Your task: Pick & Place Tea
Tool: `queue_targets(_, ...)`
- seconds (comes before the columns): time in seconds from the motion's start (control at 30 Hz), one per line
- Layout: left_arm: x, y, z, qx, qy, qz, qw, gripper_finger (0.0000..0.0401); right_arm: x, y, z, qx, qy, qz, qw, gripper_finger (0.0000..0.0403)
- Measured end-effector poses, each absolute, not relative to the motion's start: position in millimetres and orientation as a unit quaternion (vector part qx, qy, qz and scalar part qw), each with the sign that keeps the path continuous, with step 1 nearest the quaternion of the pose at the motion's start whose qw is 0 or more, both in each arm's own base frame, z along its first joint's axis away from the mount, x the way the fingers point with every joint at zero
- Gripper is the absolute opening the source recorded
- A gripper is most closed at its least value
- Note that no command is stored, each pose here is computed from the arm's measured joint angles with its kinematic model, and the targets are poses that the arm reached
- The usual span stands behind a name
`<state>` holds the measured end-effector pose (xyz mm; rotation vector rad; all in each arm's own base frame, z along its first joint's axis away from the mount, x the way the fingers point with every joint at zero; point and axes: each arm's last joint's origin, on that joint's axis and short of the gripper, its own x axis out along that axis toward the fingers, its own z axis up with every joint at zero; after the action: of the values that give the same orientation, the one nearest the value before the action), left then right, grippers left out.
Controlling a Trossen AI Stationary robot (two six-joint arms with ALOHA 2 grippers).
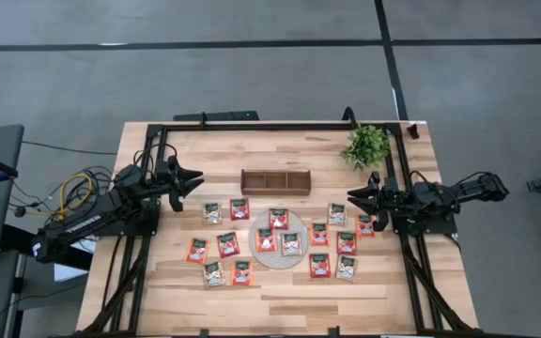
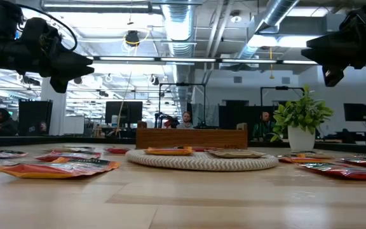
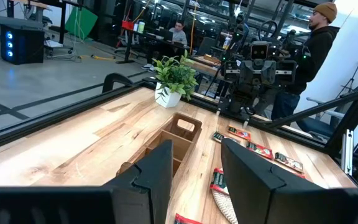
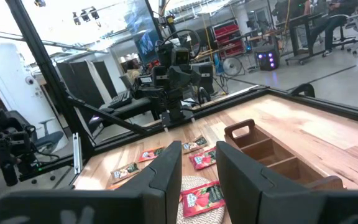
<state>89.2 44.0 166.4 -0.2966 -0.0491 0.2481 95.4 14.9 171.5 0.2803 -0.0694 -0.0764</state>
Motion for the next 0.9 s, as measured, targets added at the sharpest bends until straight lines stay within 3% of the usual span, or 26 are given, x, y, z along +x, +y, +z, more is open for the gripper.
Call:
queue_targets(0.47, 89, 44, 166, -0.147, -0.025, 0.123, 0.981, 0.0128, 95, 15, 172, 0.141, -0.040, -0.038, 0.988, 0.0092)
queue_targets(0.77, 89, 44, 168, -0.145, -0.030, 0.122, 0.981, 0.0128, 89, 11, 202, 0.186, -0.185, -0.044, 0.964, 0.0092)
queue_targets(0.9, 89, 44, 168, -0.139, -0.032, 0.124, 0.982, 0.0128, 83, 8, 231, 0.183, -0.190, -0.054, 0.963, 0.0092)
